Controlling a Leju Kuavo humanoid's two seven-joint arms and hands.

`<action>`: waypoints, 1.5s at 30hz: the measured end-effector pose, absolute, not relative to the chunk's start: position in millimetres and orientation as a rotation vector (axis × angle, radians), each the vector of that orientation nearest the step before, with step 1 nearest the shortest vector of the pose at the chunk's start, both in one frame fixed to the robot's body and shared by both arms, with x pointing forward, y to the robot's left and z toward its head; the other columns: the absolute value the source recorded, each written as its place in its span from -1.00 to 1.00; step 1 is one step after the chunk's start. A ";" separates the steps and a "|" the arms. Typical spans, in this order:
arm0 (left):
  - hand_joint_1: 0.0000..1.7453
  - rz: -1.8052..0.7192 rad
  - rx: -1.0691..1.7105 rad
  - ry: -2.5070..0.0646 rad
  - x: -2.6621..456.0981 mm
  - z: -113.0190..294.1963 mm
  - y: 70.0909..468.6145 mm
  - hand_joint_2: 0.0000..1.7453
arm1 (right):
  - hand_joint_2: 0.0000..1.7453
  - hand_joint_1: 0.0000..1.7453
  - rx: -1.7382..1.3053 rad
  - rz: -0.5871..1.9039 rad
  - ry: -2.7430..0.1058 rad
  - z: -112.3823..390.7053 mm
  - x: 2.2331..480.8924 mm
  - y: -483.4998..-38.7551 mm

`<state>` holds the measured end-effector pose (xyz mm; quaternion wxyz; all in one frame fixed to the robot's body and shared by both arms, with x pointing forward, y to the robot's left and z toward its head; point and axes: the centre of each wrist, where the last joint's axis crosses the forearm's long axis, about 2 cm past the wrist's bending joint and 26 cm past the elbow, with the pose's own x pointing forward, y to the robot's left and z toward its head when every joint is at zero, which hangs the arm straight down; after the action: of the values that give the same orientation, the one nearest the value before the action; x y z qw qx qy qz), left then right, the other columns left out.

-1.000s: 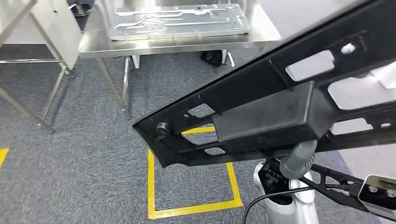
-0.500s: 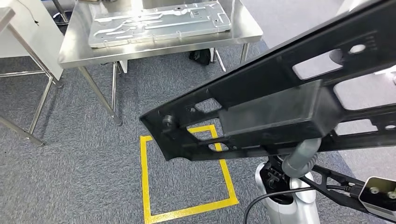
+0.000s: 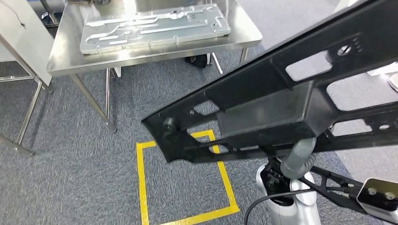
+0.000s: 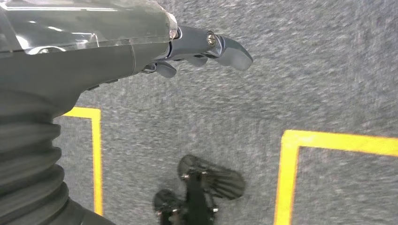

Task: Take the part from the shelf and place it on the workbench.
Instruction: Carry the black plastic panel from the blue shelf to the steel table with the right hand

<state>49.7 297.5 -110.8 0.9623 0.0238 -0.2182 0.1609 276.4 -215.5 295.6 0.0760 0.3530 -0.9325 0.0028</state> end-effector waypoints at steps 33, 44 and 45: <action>-1.00 0.350 0.054 -0.448 49.6 -110.8 298.4 1.00 | 1.00 1.00 0.917 0.043 -2.721 292.6 286.5 -216.7; -1.00 0.343 0.050 -0.444 47.1 -111.1 297.5 1.00 | 1.00 1.00 0.901 0.052 -2.694 286.8 287.8 -219.5; -1.00 0.342 0.049 -0.445 47.6 -111.1 297.2 1.00 | 1.00 1.00 0.902 0.053 -2.693 286.6 287.8 -219.5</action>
<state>47.6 297.2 -111.1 0.9606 0.0244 -0.2194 0.1689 287.8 -219.5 286.6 0.1499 0.3138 -0.9374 0.0185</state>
